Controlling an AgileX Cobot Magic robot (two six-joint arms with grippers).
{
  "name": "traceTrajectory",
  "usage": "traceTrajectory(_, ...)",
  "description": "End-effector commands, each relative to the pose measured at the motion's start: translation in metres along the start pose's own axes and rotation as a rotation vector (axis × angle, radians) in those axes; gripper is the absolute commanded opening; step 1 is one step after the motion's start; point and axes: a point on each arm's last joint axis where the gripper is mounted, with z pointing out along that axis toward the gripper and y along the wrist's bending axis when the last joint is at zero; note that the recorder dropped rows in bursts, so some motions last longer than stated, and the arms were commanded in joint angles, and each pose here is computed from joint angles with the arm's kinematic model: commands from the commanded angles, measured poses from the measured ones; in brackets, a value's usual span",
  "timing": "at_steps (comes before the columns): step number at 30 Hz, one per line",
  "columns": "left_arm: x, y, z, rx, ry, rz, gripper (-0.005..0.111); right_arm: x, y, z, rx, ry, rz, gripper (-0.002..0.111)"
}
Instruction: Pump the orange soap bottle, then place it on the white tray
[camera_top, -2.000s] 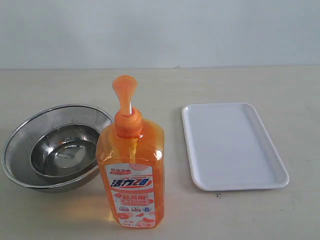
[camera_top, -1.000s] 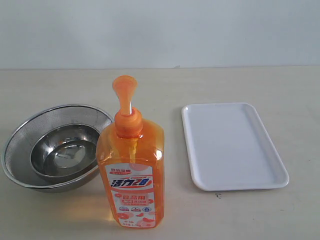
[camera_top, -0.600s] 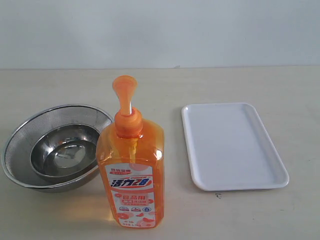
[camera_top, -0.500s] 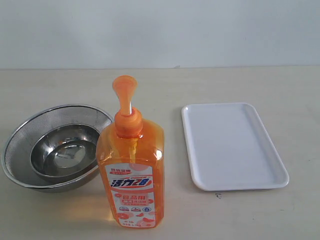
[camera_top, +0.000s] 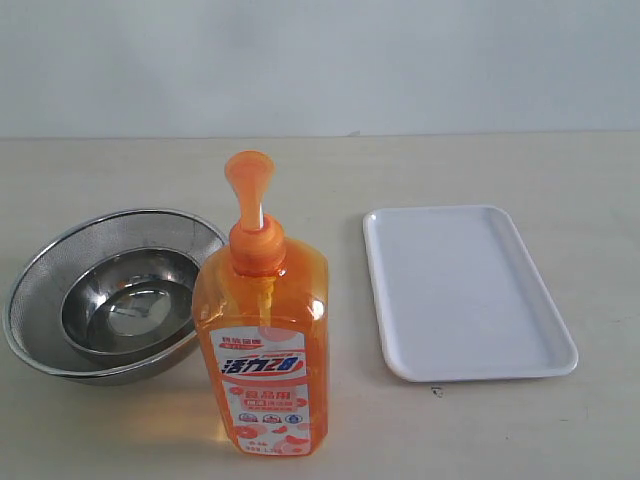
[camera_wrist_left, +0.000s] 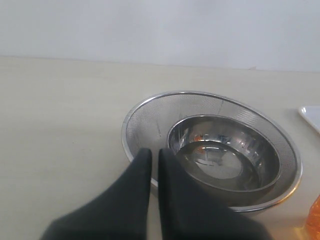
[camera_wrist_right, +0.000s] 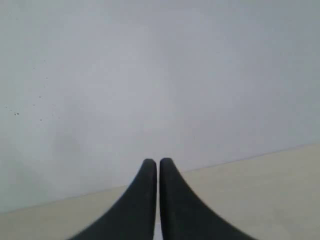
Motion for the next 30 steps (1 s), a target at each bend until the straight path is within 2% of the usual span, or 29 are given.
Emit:
traceTrajectory(1,0.000,0.000,0.000,-0.001,-0.005,-0.010,0.005,-0.003,0.002,-0.001,-0.013,-0.010,0.046,0.000)
traceTrajectory(5,0.000,0.000,0.000,-0.001,-0.005,-0.010,0.005,-0.005,0.003,-0.001,-0.022,-0.036,0.064,0.000)
traceTrajectory(11,0.000,0.000,0.000,-0.001,-0.005,-0.010,0.005,-0.014,0.007,-0.002,-0.077,-0.136,0.199,0.000)
traceTrajectory(21,0.000,0.000,0.000,-0.001,-0.005,-0.010,0.005,-0.030,0.007,-0.005,-0.095,-0.298,0.178,0.000)
traceTrajectory(26,0.000,0.000,0.000,-0.001,-0.005,-0.010,0.005,-0.048,0.014,0.011,-0.109,-0.230,0.159,0.000)
traceTrajectory(30,0.000,0.000,0.000,-0.001,-0.005,-0.010,0.005,-0.061,0.026,0.040,-0.156,-0.076,0.030,0.000)
